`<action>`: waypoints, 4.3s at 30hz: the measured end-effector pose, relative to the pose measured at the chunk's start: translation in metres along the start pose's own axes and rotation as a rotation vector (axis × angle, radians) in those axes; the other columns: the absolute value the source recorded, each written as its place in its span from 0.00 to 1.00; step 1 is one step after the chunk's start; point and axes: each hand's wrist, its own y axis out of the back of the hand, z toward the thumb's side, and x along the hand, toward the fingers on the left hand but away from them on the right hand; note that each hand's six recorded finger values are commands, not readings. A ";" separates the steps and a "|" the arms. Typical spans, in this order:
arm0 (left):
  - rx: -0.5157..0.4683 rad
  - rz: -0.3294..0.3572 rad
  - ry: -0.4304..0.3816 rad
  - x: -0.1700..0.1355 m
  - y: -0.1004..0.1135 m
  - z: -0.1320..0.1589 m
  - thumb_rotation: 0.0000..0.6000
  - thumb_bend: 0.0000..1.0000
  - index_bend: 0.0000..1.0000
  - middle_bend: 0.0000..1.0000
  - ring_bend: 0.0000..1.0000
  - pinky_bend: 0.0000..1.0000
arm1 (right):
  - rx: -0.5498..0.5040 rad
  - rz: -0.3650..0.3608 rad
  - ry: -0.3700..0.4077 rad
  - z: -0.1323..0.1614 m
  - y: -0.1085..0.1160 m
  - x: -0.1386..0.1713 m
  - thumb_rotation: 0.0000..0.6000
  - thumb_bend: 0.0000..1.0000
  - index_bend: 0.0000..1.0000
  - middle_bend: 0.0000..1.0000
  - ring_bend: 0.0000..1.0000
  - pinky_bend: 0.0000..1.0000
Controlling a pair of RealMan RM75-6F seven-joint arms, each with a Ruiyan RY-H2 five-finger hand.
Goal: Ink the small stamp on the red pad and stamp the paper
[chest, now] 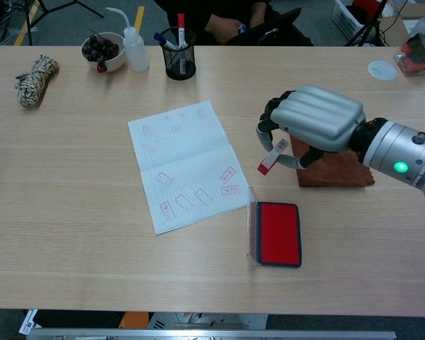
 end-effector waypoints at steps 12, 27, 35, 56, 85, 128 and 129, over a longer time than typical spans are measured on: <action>-0.001 0.000 0.003 -0.003 0.000 -0.001 1.00 0.26 0.07 0.04 0.12 0.18 | 0.003 0.034 -0.019 0.021 -0.006 -0.058 1.00 0.34 0.69 0.48 0.29 0.32; 0.004 -0.004 0.017 -0.003 0.000 -0.004 1.00 0.26 0.07 0.04 0.12 0.18 | 0.058 0.059 -0.043 0.037 -0.015 -0.109 1.00 0.34 0.69 0.48 0.29 0.32; 0.007 -0.009 0.034 -0.003 -0.002 -0.010 1.00 0.26 0.07 0.04 0.12 0.18 | 0.095 0.068 -0.034 0.048 -0.022 -0.130 1.00 0.34 0.69 0.48 0.29 0.32; 0.011 -0.021 0.046 -0.003 -0.005 -0.016 1.00 0.26 0.07 0.04 0.12 0.18 | 0.218 0.072 0.006 0.066 -0.042 -0.140 1.00 0.34 0.69 0.48 0.29 0.32; 0.012 -0.022 0.055 -0.004 -0.005 -0.019 1.00 0.26 0.07 0.04 0.12 0.18 | 0.209 0.095 -0.017 0.060 -0.060 -0.146 1.00 0.34 0.70 0.48 0.29 0.32; 0.010 -0.019 0.061 -0.005 -0.004 -0.021 1.00 0.26 0.07 0.04 0.12 0.18 | 0.175 0.065 -0.033 0.052 -0.050 -0.140 1.00 0.34 0.71 0.48 0.30 0.32; 0.009 -0.018 0.061 -0.005 -0.004 -0.020 1.00 0.26 0.07 0.04 0.12 0.18 | 0.169 0.059 -0.034 0.051 -0.047 -0.138 1.00 0.34 0.71 0.48 0.30 0.32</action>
